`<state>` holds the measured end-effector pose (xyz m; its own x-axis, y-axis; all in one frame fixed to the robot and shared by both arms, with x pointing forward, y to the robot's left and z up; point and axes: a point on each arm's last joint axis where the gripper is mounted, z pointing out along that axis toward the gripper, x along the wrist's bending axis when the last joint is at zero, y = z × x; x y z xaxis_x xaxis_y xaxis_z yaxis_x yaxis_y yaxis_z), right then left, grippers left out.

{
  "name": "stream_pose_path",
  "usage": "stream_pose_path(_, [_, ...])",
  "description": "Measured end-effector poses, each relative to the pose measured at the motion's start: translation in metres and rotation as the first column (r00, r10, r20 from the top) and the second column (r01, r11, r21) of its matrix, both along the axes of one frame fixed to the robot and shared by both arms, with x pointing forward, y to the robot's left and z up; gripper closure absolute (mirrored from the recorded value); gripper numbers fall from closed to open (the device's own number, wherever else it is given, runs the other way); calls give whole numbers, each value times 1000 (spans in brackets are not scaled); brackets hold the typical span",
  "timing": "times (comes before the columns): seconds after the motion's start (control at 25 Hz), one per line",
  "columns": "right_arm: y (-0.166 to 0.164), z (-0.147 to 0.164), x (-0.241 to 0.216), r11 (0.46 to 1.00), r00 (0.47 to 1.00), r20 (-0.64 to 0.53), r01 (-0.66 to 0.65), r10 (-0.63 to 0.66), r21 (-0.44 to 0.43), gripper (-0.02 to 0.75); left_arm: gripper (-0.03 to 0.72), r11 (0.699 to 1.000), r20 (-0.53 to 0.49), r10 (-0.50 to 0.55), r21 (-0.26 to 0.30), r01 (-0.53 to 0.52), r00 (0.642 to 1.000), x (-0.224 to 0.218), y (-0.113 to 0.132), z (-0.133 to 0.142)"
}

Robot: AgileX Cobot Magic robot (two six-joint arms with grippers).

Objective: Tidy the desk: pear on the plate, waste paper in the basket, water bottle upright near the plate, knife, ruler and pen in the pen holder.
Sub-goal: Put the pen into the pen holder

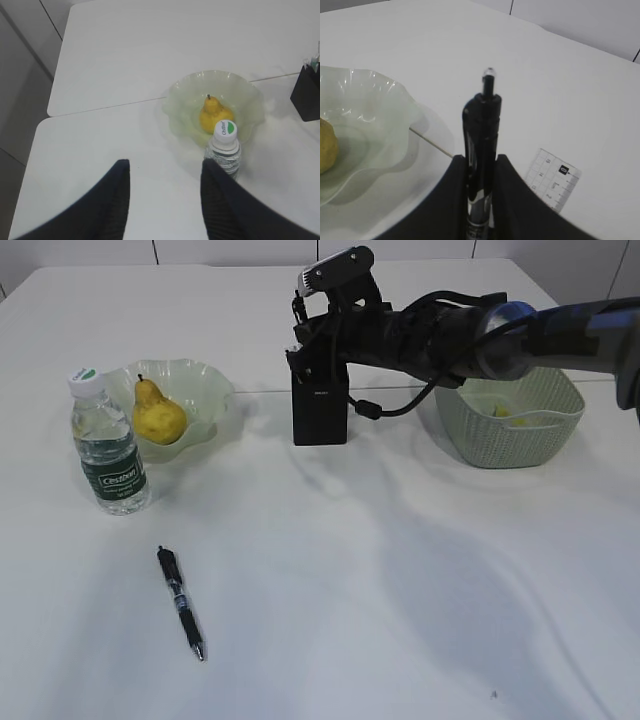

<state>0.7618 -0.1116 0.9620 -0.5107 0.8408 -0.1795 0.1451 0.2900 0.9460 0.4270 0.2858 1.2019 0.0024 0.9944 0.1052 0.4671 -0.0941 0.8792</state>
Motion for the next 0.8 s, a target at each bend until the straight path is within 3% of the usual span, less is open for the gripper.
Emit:
stream_pose_path(0.52, [-2, 3, 2, 1000, 1000, 15, 0, 0, -7, 612, 367, 1000, 7, -2, -1, 2, 1000, 0, 0, 1])
stream_pose_path(0.8, [-2, 2, 2, 999, 1000, 21, -6, 7, -32, 536, 368, 1000, 7, -2, -1, 2, 1000, 0, 0, 1])
